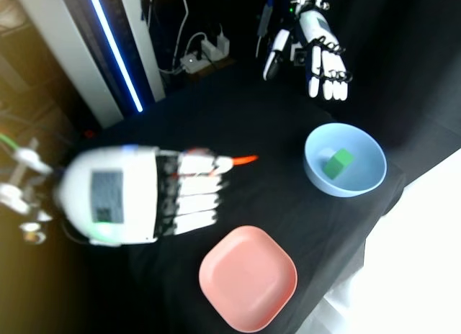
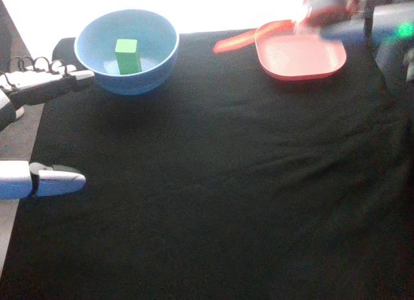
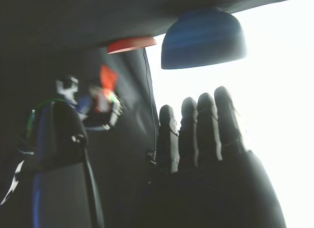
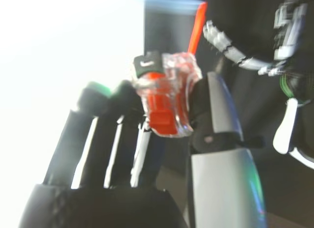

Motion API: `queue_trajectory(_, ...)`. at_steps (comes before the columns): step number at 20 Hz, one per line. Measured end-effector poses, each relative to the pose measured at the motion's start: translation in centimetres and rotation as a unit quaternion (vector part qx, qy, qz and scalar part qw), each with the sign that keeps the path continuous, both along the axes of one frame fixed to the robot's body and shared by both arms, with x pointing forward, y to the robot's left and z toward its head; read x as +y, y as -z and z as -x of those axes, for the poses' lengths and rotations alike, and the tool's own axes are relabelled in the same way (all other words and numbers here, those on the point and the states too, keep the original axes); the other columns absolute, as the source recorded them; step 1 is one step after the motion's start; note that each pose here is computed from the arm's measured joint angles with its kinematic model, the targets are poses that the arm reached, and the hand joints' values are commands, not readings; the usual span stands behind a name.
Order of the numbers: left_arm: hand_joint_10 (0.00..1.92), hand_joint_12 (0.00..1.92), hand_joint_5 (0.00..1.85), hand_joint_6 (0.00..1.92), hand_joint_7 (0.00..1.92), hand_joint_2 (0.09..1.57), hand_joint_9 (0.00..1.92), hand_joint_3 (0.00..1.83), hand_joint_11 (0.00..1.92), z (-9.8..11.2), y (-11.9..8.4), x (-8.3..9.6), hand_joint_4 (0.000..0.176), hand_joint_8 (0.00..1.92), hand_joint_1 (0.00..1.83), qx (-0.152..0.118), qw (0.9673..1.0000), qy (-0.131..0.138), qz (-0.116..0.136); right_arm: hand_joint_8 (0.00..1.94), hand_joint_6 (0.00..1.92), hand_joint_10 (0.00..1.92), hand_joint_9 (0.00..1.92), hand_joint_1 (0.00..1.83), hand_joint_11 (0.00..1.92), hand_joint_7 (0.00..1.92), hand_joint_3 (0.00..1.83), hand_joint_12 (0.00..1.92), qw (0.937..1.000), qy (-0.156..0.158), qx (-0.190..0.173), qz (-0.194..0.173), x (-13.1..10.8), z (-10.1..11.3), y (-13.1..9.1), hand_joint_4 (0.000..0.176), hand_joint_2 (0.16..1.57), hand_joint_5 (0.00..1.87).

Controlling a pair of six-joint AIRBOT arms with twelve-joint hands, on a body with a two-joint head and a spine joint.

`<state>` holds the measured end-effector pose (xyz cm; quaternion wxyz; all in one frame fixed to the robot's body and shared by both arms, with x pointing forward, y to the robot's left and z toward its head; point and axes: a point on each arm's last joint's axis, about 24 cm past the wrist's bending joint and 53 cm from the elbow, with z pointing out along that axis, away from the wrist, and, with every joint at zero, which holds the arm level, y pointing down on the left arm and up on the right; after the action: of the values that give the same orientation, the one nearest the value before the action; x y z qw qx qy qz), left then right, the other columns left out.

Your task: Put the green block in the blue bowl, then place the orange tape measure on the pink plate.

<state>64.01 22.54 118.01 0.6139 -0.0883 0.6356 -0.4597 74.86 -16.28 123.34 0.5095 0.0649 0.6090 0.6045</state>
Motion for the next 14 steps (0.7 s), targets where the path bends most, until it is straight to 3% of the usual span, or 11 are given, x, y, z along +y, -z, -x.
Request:
queue_trajectory(2,0.0,0.14,0.31,0.0,0.19,0.88,0.08,0.0,0.0,0.0,0.0,0.0,0.088,0.0,0.86,-0.001,1.0,0.001,0.0,0.01,0.61,1.06,1.14,1.4,1.05,1.43,0.0,1.24,0.9994,0.033,0.004,0.012,-0.3,-2.7,0.2,0.0,1.02,1.1)
queue_trajectory(3,0.01,0.03,0.31,0.0,0.19,0.88,0.06,0.0,0.0,0.1,0.0,-0.2,0.09,0.0,0.86,-0.001,1.0,0.004,-0.002,0.01,0.44,1.06,1.15,1.41,1.06,1.46,0.0,1.22,0.9982,0.047,0.013,0.035,-0.1,-3.8,1.1,0.0,1.01,1.2)
queue_trajectory(5,0.02,0.0,0.31,0.0,0.2,0.89,0.07,0.0,0.0,0.0,0.4,-0.4,0.072,0.0,0.87,0.001,1.0,0.006,-0.004,0.03,0.56,1.09,1.27,1.29,1.16,1.47,0.0,1.34,0.9926,0.066,0.036,0.096,1.1,-5.7,4.1,0.002,0.99,1.26)
queue_trajectory(6,0.02,0.01,0.31,0.0,0.19,0.89,0.07,0.01,0.01,-0.1,0.6,-0.4,0.071,0.0,0.85,0.005,1.0,0.006,-0.006,0.03,0.58,0.89,1.28,1.29,1.14,1.49,0.0,1.22,0.9899,0.071,0.045,0.114,1.6,-6.3,5.2,0.015,0.99,1.24)
queue_trajectory(7,0.0,0.0,0.31,0.0,0.18,0.89,0.04,0.0,0.0,-0.2,0.8,-0.4,0.076,0.0,0.86,0.009,0.9999,0.007,-0.01,0.01,0.77,1.01,1.11,1.4,0.88,1.43,0.0,1.0,0.9865,0.076,0.06,0.132,2.1,-7.0,6.7,0.0,1.02,1.07)
queue_trajectory(8,0.0,0.0,0.31,0.0,0.18,0.89,0.04,0.0,0.0,-0.3,0.6,-0.5,0.076,0.0,0.86,0.006,0.9999,0.009,-0.01,0.01,0.77,1.01,1.11,1.4,0.88,1.43,0.0,1.0,0.9841,0.078,0.07,0.143,2.4,-7.6,7.5,0.0,1.02,1.07)
queue_trajectory(9,0.0,0.0,0.3,0.0,0.17,0.89,0.03,0.0,0.0,-0.3,0.6,-0.6,0.08,0.0,0.87,0.006,0.9999,0.009,-0.01,0.0,0.8,0.89,1.13,1.41,0.73,1.46,0.0,0.78,0.981,0.083,0.079,0.156,2.6,-8.1,8.4,0.0,1.01,1.08)
queue_trajectory(10,0.0,0.0,0.3,0.0,0.16,0.88,0.04,0.0,0.0,-0.5,0.4,-0.7,0.091,0.0,0.88,0.002,0.9999,0.011,-0.006,0.0,0.67,0.63,1.27,1.49,0.8,1.44,0.0,1.26,0.977,0.089,0.085,0.174,2.7,-8.4,9.3,0.0,1.01,1.1)
queue_trajectory(11,0.01,0.0,0.31,0.0,0.17,0.88,0.05,0.0,0.0,-0.5,0.4,-0.9,0.09,0.0,0.88,0.002,0.9999,0.011,-0.003,0.04,0.34,0.79,1.24,1.43,0.77,1.48,0.0,1.08,0.9734,0.088,0.085,0.194,2.8,-8.3,10.0,0.0,0.99,1.2)
queue_trajectory(13,0.01,0.0,0.31,0.0,0.18,0.88,0.06,0.0,0.0,-0.4,0.5,-1.1,0.082,0.01,0.88,0.002,0.9999,0.016,-0.006,0.0,0.01,0.21,0.92,1.01,0.43,1.0,0.0,1.09,0.9686,0.091,0.085,0.215,2.7,-8.3,10.7,0.0,0.9,0.68)
queue_trajectory(14,0.01,0.01,0.31,0.0,0.18,0.88,0.06,0.0,0.02,-0.4,0.4,-1.1,0.081,0.01,0.89,0.002,0.9998,0.017,-0.006,0.0,0.0,0.04,0.6,0.85,0.09,0.64,0.0,1.08,0.9679,0.094,0.087,0.216,2.6,-8.4,10.8,0.063,0.89,0.42)
